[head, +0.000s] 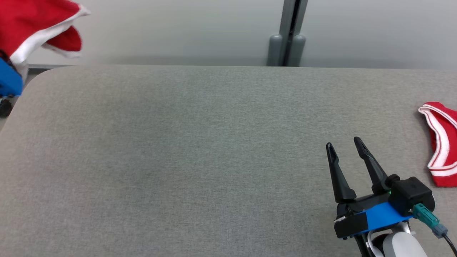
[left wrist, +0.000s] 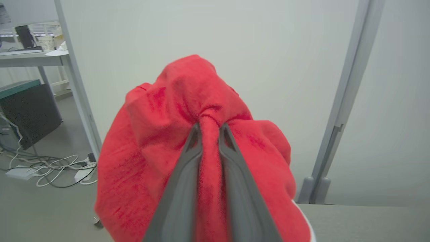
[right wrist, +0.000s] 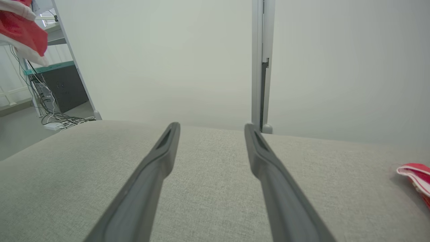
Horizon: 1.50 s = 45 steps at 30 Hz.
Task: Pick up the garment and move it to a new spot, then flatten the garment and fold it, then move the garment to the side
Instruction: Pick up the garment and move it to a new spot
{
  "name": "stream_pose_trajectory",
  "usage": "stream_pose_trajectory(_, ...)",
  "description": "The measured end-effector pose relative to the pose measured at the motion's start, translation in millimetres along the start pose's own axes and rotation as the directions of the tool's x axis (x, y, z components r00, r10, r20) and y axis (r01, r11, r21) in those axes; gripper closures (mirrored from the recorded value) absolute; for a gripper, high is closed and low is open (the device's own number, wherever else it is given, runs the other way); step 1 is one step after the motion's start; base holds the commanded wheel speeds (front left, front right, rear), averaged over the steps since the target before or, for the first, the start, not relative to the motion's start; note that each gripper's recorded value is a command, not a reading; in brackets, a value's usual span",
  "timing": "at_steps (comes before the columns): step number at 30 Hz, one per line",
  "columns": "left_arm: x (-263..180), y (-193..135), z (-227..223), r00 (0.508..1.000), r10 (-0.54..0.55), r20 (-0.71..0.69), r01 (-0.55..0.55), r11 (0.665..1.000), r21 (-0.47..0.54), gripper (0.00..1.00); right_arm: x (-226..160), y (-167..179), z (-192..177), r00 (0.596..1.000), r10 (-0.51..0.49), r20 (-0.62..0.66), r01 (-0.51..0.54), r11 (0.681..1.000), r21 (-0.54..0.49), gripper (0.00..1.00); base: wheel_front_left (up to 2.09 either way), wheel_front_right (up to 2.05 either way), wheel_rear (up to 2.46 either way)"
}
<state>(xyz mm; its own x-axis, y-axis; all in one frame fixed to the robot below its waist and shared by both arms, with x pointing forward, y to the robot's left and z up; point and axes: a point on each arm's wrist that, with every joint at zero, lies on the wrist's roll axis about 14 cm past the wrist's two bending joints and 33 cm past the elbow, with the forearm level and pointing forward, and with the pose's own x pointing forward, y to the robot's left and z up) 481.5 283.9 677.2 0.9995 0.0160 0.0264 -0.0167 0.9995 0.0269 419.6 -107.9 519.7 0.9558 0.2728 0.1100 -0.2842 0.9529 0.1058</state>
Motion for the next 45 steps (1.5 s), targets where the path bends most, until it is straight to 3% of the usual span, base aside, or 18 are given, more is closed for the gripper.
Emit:
stream_pose_trajectory(4, 3.7, -75.5, 27.0, 0.977, -0.204, 0.056, 0.205, 0.979, -0.002, 1.0, -15.2, -12.9, 6.9, 0.999, -0.05, 0.012, 0.05, 0.999, -0.006, 0.0, 0.0, 0.0, 0.0)
stream_pose_trajectory(10, -1.3, -174.4, 27.4, 0.889, -0.456, 0.046, 0.455, 0.89, 0.04, 1.0, -35.3, -34.3, 15.2, 0.991, -0.128, 0.027, 0.128, 0.992, -0.018, 0.0, 0.0, 0.0, 0.0)
stream_pose_trajectory(15, -11.9, -243.6, 1.0, 0.795, -0.607, -0.009, 0.607, 0.795, 0.027, 1.0, -51.4, -51.9, 19.1, 0.981, -0.192, 0.033, 0.193, 0.981, -0.023, 0.0, 0.0, 0.0, 0.0)
stream_pose_trajectory(20, -20.6, -288.2, -46.9, 0.729, -0.679, -0.083, 0.677, 0.734, -0.054, 1.0, -62.3, -60.8, 18.9, 0.973, -0.229, 0.029, 0.23, 0.973, -0.025, 0.0, 0.0, 0.0, 0.0)
stream_pose_trajectory(24, -27.0, -311.3, -85.6, 0.705, -0.699, -0.12, 0.688, 0.715, -0.124, 1.0, -69.8, -67.0, 19.5, 0.967, -0.254, 0.029, 0.255, 0.967, -0.029, 0.0, 0.0, 0.0, 0.0)
stream_pose_trajectory(29, -37.3, -323.1, -149.8, 0.692, -0.691, -0.208, 0.682, 0.721, -0.126, 1.0, -74.2, -71.1, 18.3, 0.962, -0.27, 0.023, 0.271, 0.962, -0.032, 0.0, 0.0, 0.0, 0.0)
stream_pose_trajectory(34, -62.0, -332.5, -208.9, 0.649, -0.691, -0.317, 0.673, 0.717, -0.185, 1.0, -72.6, -69.3, 14.3, 0.964, -0.265, 0.009, 0.265, 0.964, -0.03, 0.0, 0.0, 0.0, 0.0)
stream_pose_trajectory(35, -65.9, -332.9, -217.5, 0.643, -0.69, -0.334, 0.669, 0.717, -0.195, 0.95, -71.7, -68.6, 13.8, 0.965, -0.262, 0.008, 0.262, 0.965, -0.03, 0.0, 0.0, 0.0, 0.0)
stream_pose_trajectory(36, -69.2, -333.3, -224.6, 0.639, -0.686, -0.347, 0.662, 0.72, -0.206, 0.45, -70.7, -67.6, 13.4, 0.966, -0.258, 0.007, 0.258, 0.966, -0.029, 0.0, 0.0, 0.0, 0.0)
stream_pose_trajectory(37, -72.6, -333.7, -230.1, 0.635, -0.686, -0.356, 0.659, 0.721, -0.214, 0.45, -69.2, -66.5, 13.2, 0.967, -0.253, 0.007, 0.253, 0.967, -0.029, 0.0, 0.0, 0.0, 0.0)
stream_pose_trajectory(38, -75.2, -333.0, -234.9, 0.634, -0.682, -0.365, 0.652, 0.725, -0.223, 0.0, -67.4, -64.4, 13.1, 0.969, -0.246, 0.007, 0.246, 0.969, -0.027, 0.0, 0.0, 0.0, 0.0)
stream_pose_trajectory(41, -80.4, -331.3, -238.6, 0.639, -0.68, -0.359, 0.634, 0.73, -0.254, 0.0, -63.2, -60.8, 12.6, 0.973, -0.232, 0.008, 0.232, 0.972, -0.022, 0.0, 0.0, 0.0, 0.0)
stream_pose_trajectory(45, -70.5, -319.8, -219.4, 0.707, -0.654, -0.27, 0.595, 0.756, -0.273, 0.0, -56.3, -55.1, 14.2, 0.978, -0.209, 0.015, 0.209, 0.978, -0.021, 0.0, 0.0, 0.0, 0.0)
